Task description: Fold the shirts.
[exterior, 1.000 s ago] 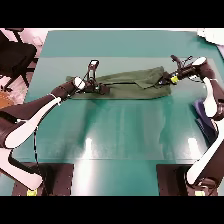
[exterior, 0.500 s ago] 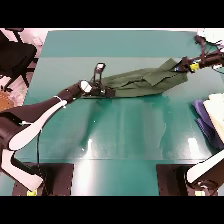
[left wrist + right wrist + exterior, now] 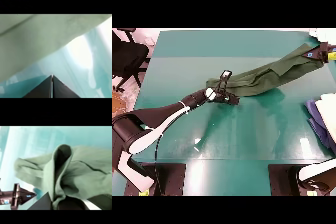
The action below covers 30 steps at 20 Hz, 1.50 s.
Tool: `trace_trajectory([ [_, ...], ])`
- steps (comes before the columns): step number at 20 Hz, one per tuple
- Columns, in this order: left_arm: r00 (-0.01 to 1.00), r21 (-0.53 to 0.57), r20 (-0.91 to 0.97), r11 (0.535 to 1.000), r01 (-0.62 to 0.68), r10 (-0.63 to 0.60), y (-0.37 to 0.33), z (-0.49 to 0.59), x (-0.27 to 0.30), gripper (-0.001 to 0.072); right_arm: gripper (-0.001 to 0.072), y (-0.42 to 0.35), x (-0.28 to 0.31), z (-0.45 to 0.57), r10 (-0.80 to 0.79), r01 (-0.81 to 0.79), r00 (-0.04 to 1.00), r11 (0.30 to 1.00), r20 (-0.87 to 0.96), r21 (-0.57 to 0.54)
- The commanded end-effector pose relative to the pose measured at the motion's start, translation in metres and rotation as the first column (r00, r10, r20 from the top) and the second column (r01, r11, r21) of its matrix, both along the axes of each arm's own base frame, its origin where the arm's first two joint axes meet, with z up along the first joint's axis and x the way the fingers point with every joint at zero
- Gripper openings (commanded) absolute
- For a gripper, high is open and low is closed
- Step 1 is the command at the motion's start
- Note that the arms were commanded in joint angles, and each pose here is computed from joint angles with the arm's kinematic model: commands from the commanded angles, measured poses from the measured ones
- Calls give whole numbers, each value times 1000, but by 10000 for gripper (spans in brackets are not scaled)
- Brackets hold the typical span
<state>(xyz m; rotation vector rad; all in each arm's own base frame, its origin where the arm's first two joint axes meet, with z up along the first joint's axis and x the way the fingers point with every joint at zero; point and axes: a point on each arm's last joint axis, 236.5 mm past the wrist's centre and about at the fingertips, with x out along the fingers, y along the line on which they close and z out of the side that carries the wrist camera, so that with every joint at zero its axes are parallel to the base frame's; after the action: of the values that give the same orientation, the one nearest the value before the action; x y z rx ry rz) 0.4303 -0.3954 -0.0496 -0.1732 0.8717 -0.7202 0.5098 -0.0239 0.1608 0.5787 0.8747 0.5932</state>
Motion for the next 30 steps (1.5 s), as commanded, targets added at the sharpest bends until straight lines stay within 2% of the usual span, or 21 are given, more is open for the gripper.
trace_trajectory([
  [1, 1000, -32, 24, 999, 6, -6, -12, 17, 4, 22, 18, 13, 1, 24, 12, -15, 998, 998, 54, 59],
  [8, 988, -108, 156, 994, 33, -16, -33, 86, 29, 22, 18, 45, 7, 13, 62, -63, 997, 998, 48, 15],
  [11, 975, -135, 220, 991, 0, 30, -36, 101, 50, 22, 18, 43, 11, 6, 54, -54, 998, 998, 37, 24],
  [17, 991, -241, 95, 968, -65, 90, -64, 62, 75, 22, 18, 50, 13, -13, 81, -81, 997, 996, -7, 46],
  [20, 994, -284, 81, 957, -52, 78, -83, 64, 79, 23, 18, 58, 17, -16, 88, -88, 996, 995, -7, 53],
  [26, 1000, -249, 5, 968, 26, -26, -108, 27, 48, 22, 18, 62, 18, -16, 91, -91, 996, 994, -5, 53],
  [30, 1000, -245, 3, 969, 24, -24, -110, 21, 47, 21, 18, 67, 16, -11, 105, -105, 994, 991, 2, 82],
])
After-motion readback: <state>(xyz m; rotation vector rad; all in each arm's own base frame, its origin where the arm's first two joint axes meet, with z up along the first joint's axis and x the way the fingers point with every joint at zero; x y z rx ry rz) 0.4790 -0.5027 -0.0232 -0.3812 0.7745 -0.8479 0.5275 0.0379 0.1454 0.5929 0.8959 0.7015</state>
